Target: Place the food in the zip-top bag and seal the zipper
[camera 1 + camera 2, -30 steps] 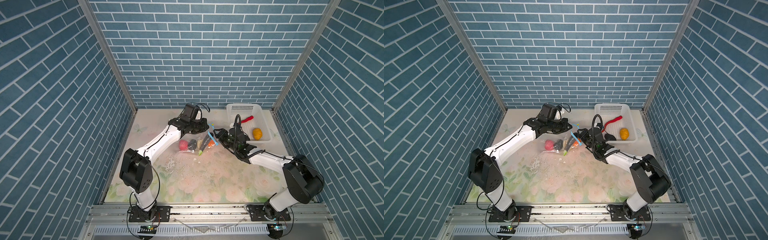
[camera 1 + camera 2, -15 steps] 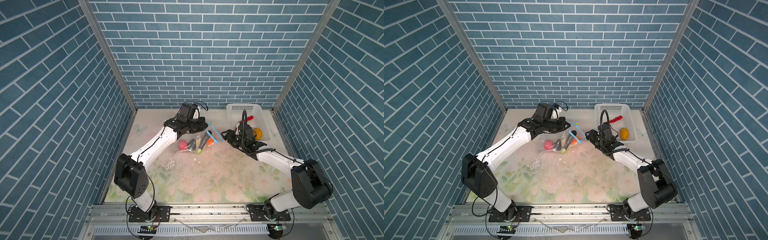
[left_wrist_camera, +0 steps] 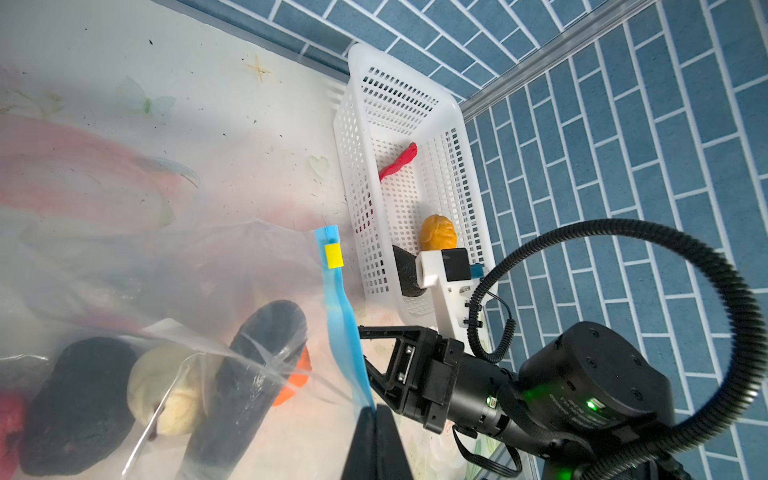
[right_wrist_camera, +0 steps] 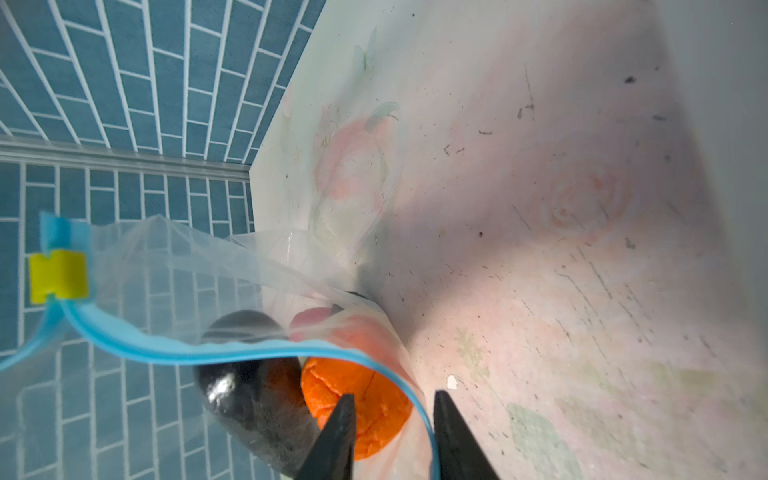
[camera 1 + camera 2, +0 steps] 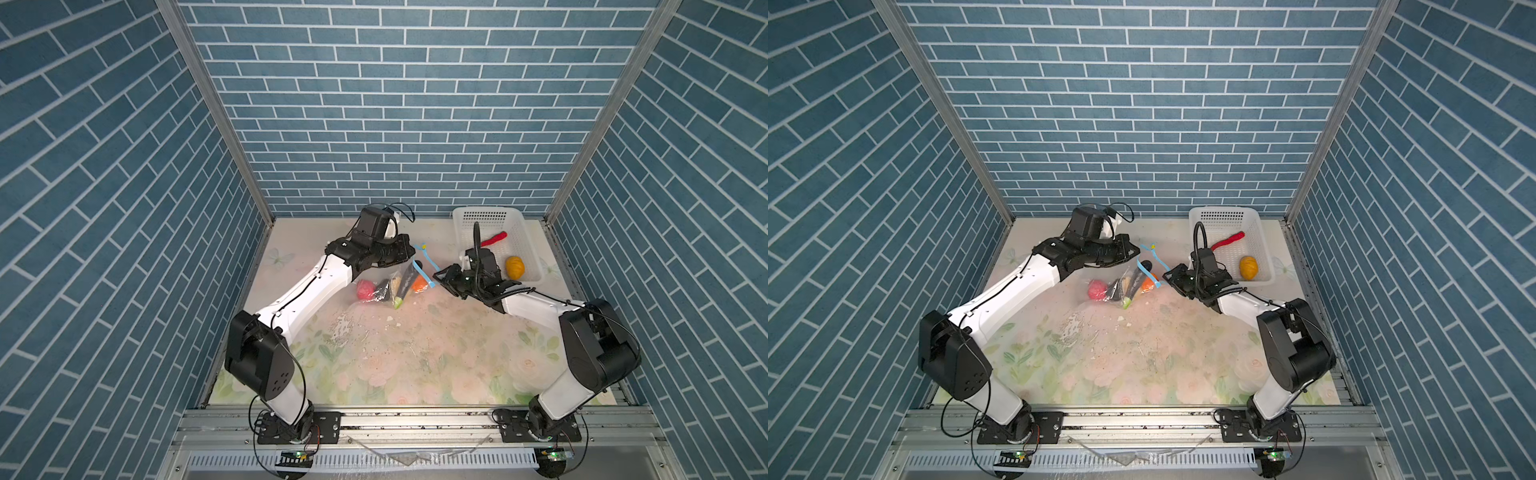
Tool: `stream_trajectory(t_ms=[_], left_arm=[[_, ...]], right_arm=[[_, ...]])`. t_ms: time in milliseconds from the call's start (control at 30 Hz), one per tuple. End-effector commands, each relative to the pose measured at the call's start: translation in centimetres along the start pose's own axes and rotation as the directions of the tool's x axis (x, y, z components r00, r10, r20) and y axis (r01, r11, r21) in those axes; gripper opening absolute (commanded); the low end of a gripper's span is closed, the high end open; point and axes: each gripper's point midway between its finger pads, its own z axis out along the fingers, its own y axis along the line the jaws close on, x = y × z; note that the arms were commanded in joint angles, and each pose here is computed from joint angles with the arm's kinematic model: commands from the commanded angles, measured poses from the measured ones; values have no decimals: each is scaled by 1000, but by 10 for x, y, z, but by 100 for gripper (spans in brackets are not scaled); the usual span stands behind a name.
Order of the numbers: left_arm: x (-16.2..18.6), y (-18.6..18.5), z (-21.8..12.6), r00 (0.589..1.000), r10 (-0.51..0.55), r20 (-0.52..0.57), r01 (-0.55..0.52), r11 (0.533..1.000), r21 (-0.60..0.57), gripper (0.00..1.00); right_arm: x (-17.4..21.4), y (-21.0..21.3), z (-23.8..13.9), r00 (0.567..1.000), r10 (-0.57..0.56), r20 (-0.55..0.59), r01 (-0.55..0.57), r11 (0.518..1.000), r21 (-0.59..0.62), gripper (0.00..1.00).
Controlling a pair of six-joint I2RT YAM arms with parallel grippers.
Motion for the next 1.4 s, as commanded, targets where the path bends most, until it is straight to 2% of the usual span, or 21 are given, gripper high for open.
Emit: stream_trajectory(t_ms=[0,167,400,800,1100,1367], left_arm=[[-8,-8,-15,999,18,36,-19,1000,14,0],[-10,-2,-16,999,13,39,-13,1000,-1,0],[-18,-3,-23,998,7,61,-7,1000,4,0],[-33,-2,-46,993,11,119,-11,1000,-3,0],[-53,-4,-76,979,12,202,-11,1000,-8,0],[-70,-6,-107,956,17,292,-15,1000,-10,0]], right_arm=[[-14,33,-1,1000,0,12,1,996,-92,22],[-19,49,-10,999,-23,31,27,992,-125,12],[-25,72,-20,997,-76,31,80,986,-143,5],[-29,130,-51,972,-224,70,233,959,-162,1],[-29,187,-81,919,-377,117,392,906,-157,1],[-31,224,-104,880,-447,158,468,871,-146,1]])
